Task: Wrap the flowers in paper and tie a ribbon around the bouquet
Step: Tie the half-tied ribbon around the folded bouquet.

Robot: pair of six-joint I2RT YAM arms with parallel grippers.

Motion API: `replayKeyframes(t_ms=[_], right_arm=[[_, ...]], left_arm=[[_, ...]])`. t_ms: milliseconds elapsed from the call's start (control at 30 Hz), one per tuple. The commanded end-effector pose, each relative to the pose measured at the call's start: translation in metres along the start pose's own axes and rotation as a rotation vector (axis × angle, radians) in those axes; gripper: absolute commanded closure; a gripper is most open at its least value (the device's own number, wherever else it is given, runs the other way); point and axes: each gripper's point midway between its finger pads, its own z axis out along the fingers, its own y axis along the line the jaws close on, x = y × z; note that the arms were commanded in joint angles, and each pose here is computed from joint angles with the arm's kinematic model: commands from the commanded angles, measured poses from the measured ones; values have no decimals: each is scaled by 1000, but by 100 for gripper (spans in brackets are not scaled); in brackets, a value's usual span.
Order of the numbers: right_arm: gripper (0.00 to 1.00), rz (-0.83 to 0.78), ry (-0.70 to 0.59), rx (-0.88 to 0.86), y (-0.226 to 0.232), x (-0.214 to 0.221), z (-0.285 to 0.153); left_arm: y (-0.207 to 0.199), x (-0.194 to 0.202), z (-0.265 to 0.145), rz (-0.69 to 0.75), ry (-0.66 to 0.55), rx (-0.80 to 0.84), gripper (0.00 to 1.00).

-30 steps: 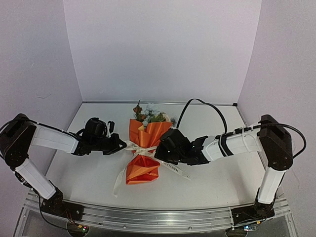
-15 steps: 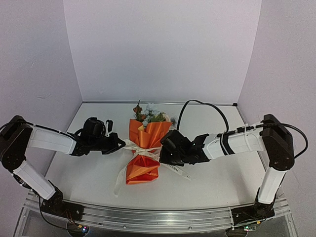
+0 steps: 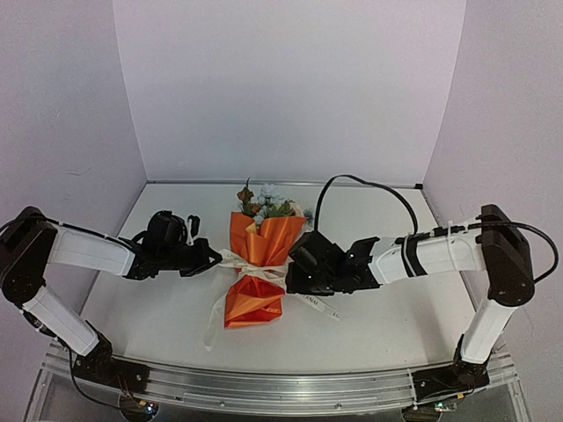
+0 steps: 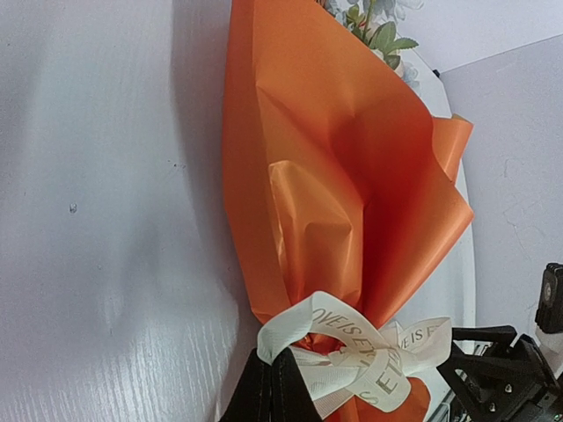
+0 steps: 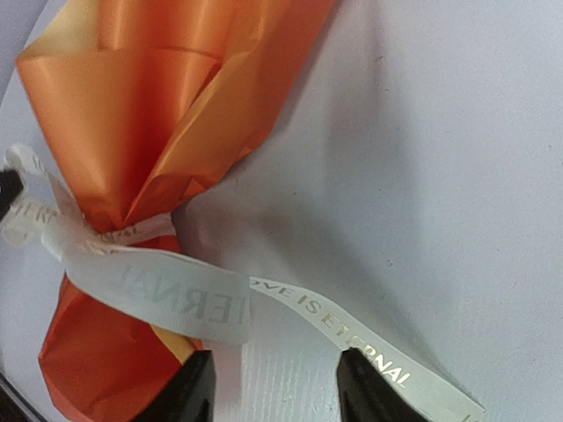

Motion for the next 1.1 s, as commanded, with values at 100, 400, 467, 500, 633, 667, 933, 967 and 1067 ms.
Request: replayKeyframes(t_ms=[100, 400, 467, 500, 633, 667, 933, 967, 1067], right_arm=[[39, -77, -68, -59, 26, -19, -5], [48, -62, -101, 1, 24, -21, 19], [48, -59, -125, 14, 24, -25, 23], [48, -56, -137, 22, 23, -27, 25], [65, -46, -187, 41, 22, -36, 27], [75, -44, -199, 44, 22, -39, 25], [100, -58, -201, 129, 3, -41, 8], [100, -64, -195, 146, -1, -40, 6], [100, -95, -179, 192, -7, -35, -1]], left_arm=[[-12, -12, -6, 25, -40, 38, 100], [-14, -13, -5, 27, -39, 44, 100], [-15, -13, -5, 28, -39, 46, 100], [-15, -13, -5, 29, -38, 47, 100], [-16, -14, -5, 31, -40, 48, 100], [-16, -14, -5, 32, -43, 46, 100], [-10, -21, -11, 28, -81, 8, 100], [-8, -22, -12, 25, -87, -1, 100], [0, -24, -15, 11, -100, -26, 100]])
